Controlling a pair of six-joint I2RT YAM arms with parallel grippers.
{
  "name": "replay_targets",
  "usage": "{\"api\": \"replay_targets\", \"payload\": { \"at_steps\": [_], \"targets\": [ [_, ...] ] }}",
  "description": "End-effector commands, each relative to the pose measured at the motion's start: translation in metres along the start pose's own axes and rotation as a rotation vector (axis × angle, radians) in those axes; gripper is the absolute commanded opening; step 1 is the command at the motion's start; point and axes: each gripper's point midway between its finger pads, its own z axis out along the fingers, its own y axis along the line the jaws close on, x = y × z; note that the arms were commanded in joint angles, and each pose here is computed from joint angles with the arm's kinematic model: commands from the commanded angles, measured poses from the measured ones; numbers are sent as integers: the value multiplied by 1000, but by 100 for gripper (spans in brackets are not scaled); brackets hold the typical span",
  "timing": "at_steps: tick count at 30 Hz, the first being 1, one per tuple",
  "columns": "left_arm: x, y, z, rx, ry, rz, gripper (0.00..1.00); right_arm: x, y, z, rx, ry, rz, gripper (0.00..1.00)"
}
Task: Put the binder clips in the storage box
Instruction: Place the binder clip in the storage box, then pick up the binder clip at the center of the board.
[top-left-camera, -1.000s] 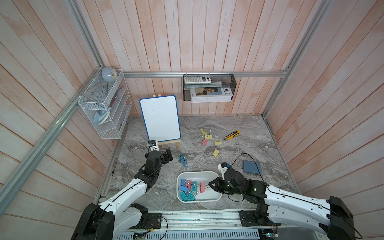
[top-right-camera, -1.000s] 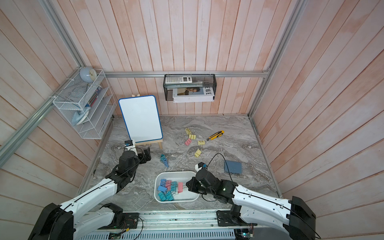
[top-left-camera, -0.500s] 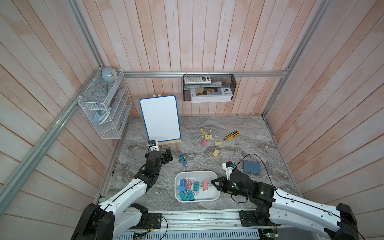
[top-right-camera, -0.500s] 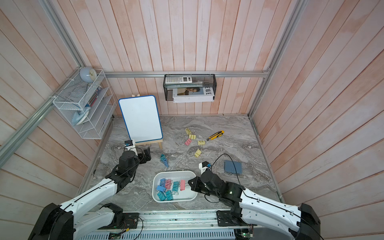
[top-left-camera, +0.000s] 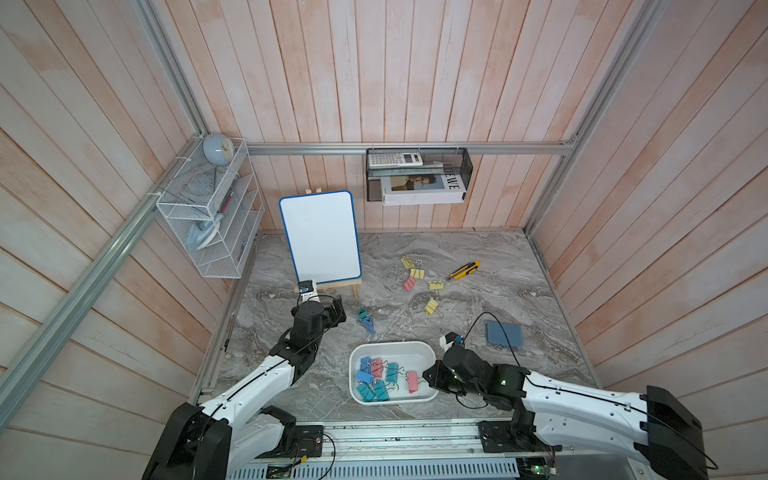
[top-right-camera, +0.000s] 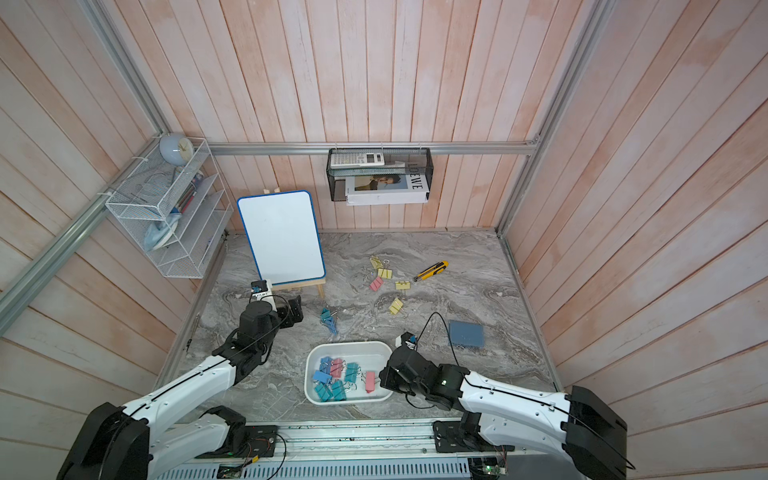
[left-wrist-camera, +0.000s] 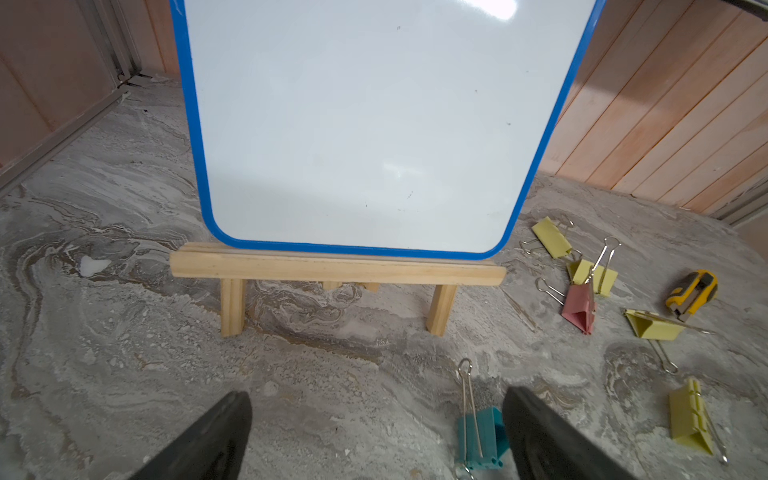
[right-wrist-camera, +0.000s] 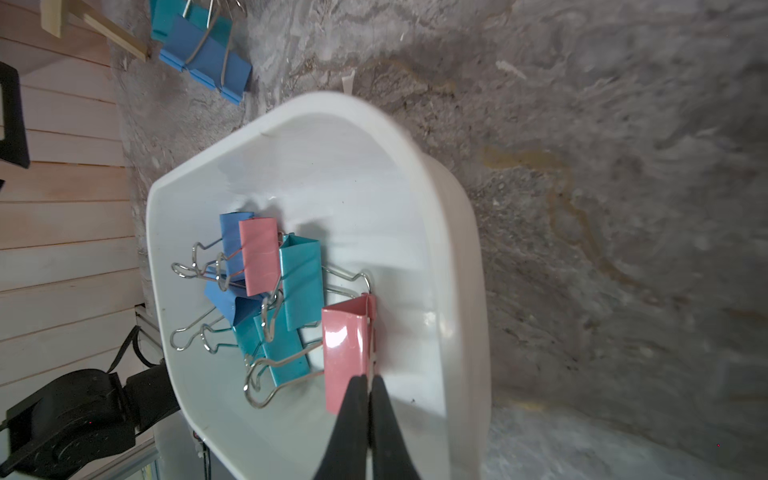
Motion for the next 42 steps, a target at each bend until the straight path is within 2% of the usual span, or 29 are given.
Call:
{"api": "replay_targets", "payload": {
  "at_steps": [1, 6, 15, 24, 27, 30, 34, 38, 42],
  "targets": [
    [-5, 0, -1, 3, -19, -6, 100, 4, 33, 6, -96, 44, -30, 0],
    [-6, 0, -1, 4, -24, -6, 100, 13, 31, 16, -79, 69, -30, 0],
    [-4, -1, 0, 9, -17, -9, 100, 13, 17, 5, -15, 51, -57, 33],
    [-5, -1, 0, 6, -17, -8, 100, -11, 23, -31, 86, -29, -207, 42],
    [-6, -1, 0, 9, -19, -9, 100, -31, 27, -51, 125, -124, -282, 43],
    [-6, -1, -1, 8, -20, -7, 100, -65, 31, -77, 169, -272, -347, 46],
    [-7, 0, -3, 1, -26, -4, 100, -115, 14, -106, 279, -381, -326, 47],
    [-8, 1, -3, -3, -28, -2, 100, -148, -14, -98, 326, -342, -224, 47],
    [-9, 2, -4, -7, -30, 1, 100, -168, -36, -70, 287, -257, -111, 46]
  ]
}}
